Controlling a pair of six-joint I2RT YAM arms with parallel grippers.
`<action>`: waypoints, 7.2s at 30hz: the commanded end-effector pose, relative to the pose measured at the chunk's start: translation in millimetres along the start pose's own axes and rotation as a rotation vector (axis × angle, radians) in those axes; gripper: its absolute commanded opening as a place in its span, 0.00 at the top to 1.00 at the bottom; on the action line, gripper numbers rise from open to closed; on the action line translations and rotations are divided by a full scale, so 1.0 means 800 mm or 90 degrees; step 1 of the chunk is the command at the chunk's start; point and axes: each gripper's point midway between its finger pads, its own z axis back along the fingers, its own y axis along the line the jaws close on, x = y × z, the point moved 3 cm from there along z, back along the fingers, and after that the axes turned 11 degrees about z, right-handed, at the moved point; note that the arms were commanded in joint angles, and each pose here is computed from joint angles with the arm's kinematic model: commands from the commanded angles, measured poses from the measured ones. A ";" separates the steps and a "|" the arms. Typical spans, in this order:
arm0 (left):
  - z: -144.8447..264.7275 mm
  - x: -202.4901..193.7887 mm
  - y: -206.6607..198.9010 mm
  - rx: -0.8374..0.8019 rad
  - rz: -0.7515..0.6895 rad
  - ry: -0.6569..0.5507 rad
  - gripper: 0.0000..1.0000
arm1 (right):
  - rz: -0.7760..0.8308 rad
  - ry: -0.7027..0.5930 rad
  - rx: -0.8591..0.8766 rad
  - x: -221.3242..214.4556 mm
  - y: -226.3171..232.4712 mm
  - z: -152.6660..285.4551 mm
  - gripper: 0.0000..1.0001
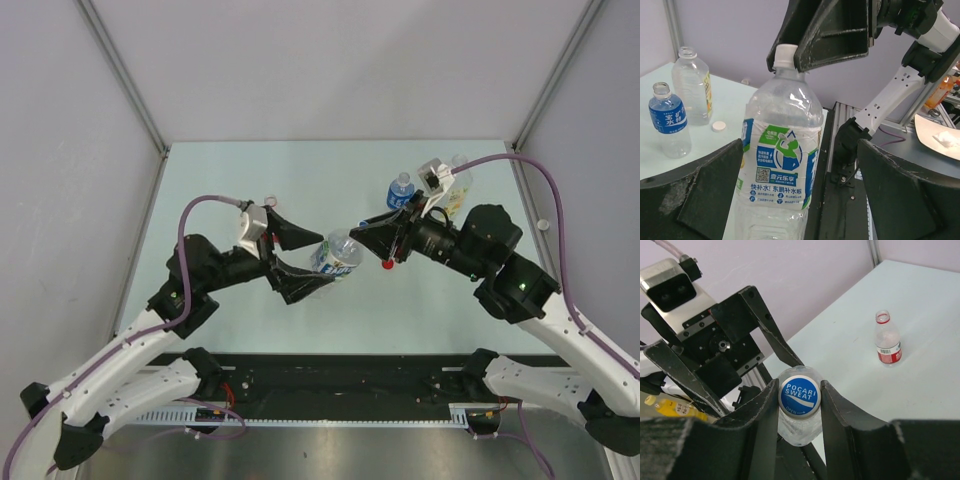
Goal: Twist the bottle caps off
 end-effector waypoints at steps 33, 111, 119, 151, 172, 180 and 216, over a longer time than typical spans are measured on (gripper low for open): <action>-0.006 -0.044 0.011 -0.042 -0.008 0.058 0.62 | -0.029 -0.088 0.091 0.060 0.063 0.006 0.55; -0.003 -0.002 -0.094 -0.142 -0.097 0.018 1.00 | 0.100 -0.037 0.208 0.007 0.086 -0.001 1.00; -0.001 -0.010 -0.122 -0.344 -0.018 0.125 1.00 | 0.145 -0.021 0.413 -0.001 0.130 0.036 1.00; -0.016 -0.019 -0.104 -0.378 0.007 0.190 1.00 | 0.163 0.027 0.498 -0.012 0.107 0.063 0.56; -0.016 0.005 0.033 0.159 -0.126 0.001 1.00 | -0.020 -0.161 0.002 0.078 0.006 0.039 0.16; 0.004 0.009 0.059 0.336 -0.202 -0.060 1.00 | -0.115 -0.147 -0.114 0.059 -0.023 -0.001 0.16; 0.006 -0.007 0.069 0.431 -0.272 -0.046 1.00 | -0.142 -0.116 -0.107 0.018 -0.012 -0.087 0.30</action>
